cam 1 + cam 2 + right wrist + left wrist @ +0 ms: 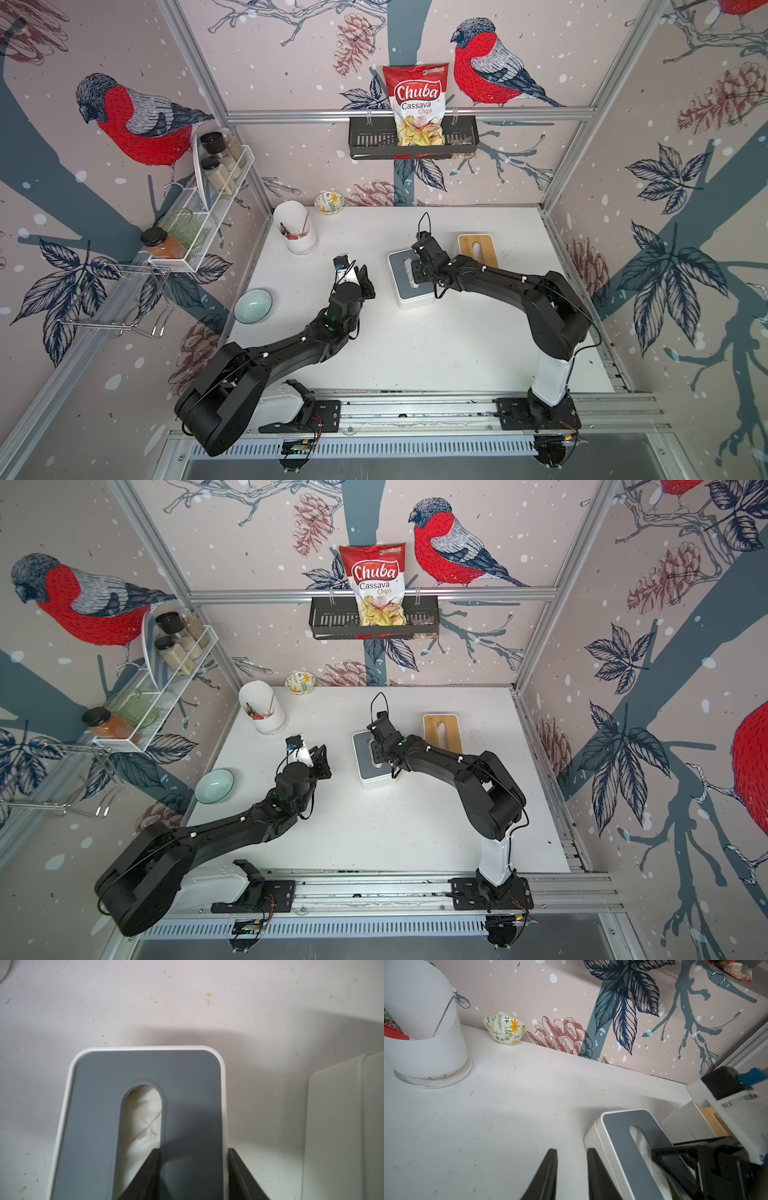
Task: Put the tissue paper into the tissue box
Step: Close the box lid on the tissue box.
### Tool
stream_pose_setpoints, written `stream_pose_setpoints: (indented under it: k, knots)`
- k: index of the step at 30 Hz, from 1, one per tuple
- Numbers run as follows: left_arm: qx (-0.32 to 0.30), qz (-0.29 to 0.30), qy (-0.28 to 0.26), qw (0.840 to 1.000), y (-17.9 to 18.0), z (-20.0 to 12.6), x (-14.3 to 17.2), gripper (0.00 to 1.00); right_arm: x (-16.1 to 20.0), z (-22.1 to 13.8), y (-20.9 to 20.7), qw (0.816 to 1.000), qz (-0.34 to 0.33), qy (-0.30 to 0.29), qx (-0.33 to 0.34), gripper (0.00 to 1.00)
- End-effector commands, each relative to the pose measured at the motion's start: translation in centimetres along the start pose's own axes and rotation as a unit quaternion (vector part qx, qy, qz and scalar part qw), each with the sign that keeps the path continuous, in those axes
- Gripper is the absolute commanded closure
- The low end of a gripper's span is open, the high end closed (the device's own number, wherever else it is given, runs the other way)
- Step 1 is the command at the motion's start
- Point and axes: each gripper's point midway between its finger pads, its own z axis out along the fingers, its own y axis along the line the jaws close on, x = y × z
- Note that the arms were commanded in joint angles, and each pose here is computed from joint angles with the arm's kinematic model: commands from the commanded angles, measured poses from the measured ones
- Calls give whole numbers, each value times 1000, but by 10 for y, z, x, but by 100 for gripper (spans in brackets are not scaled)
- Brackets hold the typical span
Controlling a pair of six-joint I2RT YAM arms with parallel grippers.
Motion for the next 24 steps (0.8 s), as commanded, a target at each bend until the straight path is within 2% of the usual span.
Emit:
stream_pose_setpoints:
  k: [1,7,17,24]
  knots:
    - [11,-8,-20,1000,-5,1,-12,71,-11,-16,-2,1000,8,-1,-2,54]
    - [12,-7,-18,1000,-6,2,-11,71,-22,-37,-6,999,19,-22,-12,35]
    - [14,-3,-13,1000,-8,4,-8,71,-18,-37,-14,998,37,-26,-32,37]
    - [15,1,-2,1000,-11,9,-3,71,-3,-27,-21,999,39,-17,-23,34]
